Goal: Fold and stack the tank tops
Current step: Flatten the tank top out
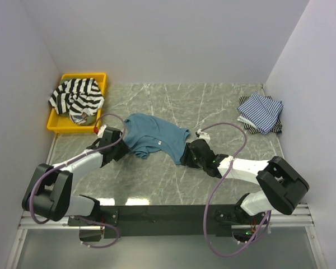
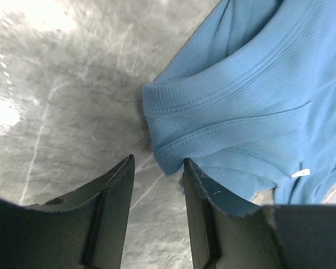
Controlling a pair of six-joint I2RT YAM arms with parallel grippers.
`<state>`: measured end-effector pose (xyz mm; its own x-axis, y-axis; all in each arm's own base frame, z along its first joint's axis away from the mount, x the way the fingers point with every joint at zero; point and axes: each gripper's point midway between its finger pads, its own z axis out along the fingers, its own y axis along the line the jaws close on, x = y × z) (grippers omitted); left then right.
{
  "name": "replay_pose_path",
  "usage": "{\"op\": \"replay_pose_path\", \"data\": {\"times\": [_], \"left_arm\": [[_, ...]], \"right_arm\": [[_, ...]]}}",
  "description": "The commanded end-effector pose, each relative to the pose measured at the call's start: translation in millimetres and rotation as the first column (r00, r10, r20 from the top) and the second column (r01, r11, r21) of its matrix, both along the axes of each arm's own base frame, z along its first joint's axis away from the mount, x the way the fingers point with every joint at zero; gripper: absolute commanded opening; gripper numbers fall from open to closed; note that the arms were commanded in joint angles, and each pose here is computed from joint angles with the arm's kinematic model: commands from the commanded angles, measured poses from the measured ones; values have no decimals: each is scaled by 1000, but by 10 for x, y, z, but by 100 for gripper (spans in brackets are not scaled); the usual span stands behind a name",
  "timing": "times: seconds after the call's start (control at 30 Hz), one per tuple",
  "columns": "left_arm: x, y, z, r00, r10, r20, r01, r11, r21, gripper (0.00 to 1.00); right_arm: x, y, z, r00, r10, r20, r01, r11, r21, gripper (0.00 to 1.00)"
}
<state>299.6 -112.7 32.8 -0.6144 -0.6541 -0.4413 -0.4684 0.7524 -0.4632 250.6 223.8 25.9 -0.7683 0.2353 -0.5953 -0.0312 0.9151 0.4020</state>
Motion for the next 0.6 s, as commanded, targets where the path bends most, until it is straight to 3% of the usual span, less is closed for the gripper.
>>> {"op": "replay_pose_path", "data": {"times": [0.0,0.17,0.57], "left_arm": [[115,95,208,995,43,93,-45,999,20,46],[148,173,169,992,76,104,-77,997,9,46],[435,166,72,986,100,135,-102,995,6,40]], "right_arm": [[70,-7,36,999,-38,25,38,999,0,54],[96,-33,92,998,-50,34,51,999,-14,26],[91,-97,196,997,-58,49,60,998,-32,1]]}}
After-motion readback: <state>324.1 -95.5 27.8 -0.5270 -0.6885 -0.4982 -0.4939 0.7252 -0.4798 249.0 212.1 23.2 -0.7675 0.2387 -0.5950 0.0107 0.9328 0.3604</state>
